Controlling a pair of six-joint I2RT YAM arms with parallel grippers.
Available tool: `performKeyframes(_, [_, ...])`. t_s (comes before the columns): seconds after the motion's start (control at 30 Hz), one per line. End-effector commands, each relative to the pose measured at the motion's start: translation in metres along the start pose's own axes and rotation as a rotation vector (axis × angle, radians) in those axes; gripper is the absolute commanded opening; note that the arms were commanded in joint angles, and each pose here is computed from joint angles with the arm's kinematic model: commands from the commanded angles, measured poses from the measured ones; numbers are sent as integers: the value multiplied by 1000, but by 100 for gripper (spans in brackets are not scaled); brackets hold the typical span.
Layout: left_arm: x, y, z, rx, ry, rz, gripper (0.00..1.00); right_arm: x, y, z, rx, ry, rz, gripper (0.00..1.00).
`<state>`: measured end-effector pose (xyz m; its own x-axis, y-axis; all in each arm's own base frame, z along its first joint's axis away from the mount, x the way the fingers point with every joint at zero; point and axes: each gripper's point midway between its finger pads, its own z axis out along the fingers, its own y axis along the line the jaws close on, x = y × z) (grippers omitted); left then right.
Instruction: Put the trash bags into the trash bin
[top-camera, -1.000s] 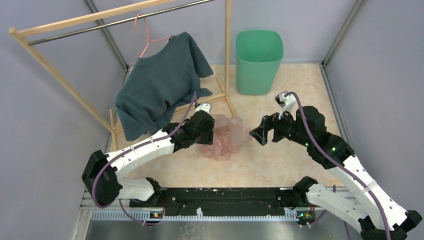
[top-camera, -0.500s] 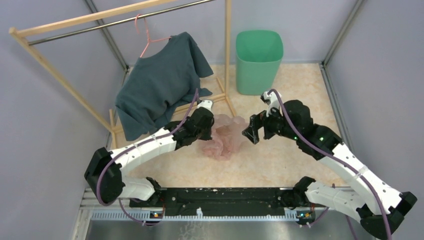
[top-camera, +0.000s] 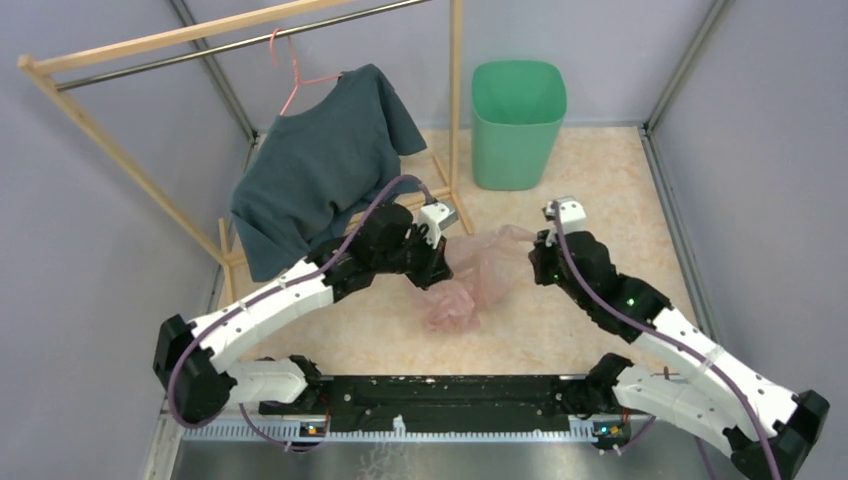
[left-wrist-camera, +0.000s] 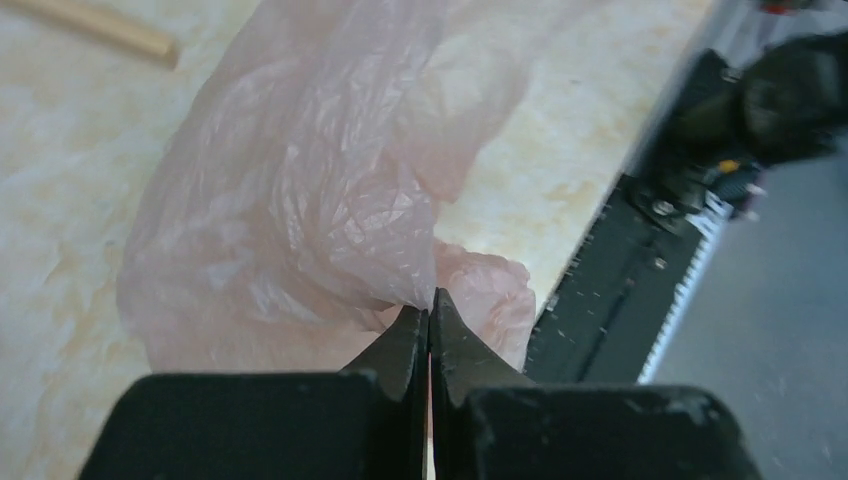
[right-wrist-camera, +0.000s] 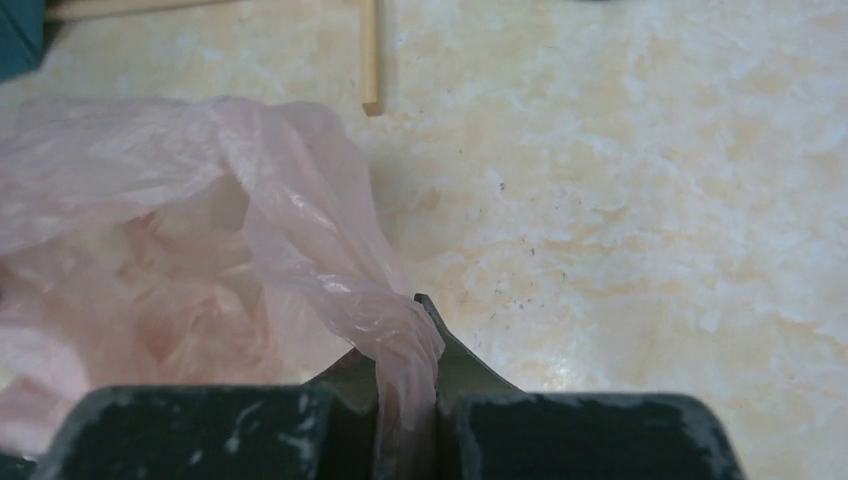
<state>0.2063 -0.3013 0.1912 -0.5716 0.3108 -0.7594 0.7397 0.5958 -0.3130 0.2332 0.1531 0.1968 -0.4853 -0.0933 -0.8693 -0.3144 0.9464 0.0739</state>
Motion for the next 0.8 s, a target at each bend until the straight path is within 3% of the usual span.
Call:
performKeyframes(0.0, [-48,-51,-39,235,-182,169,0,-21,-12,-15,36,-205,185,0])
performKeyframes(0.1, [-62,-14,-35,7,-226,59,0,-15,-8,-18,-11,-245,259,0])
performKeyframes(0.13, [-63,-1,-32,-64,-222,8,8,-11,-10,-17,-8,-251,280,0])
performKeyframes(0.2, [-60,15,-26,-150,-185,-83,41,-4,-13,-11,16,-242,303,0])
performKeyframes(0.33, [-36,12,-24,-129,-116,-148,69,8,-26,-3,113,-206,312,0])
performKeyframes(0.43, [-12,4,-32,-66,-130,-162,97,14,-31,1,152,-185,299,0])
performKeyframes(0.6, [20,-5,-39,29,-185,-185,99,17,-29,2,138,-170,263,0])
performKeyframes(0.77, [42,-11,-23,105,-151,-176,99,14,-22,5,106,-134,238,0])
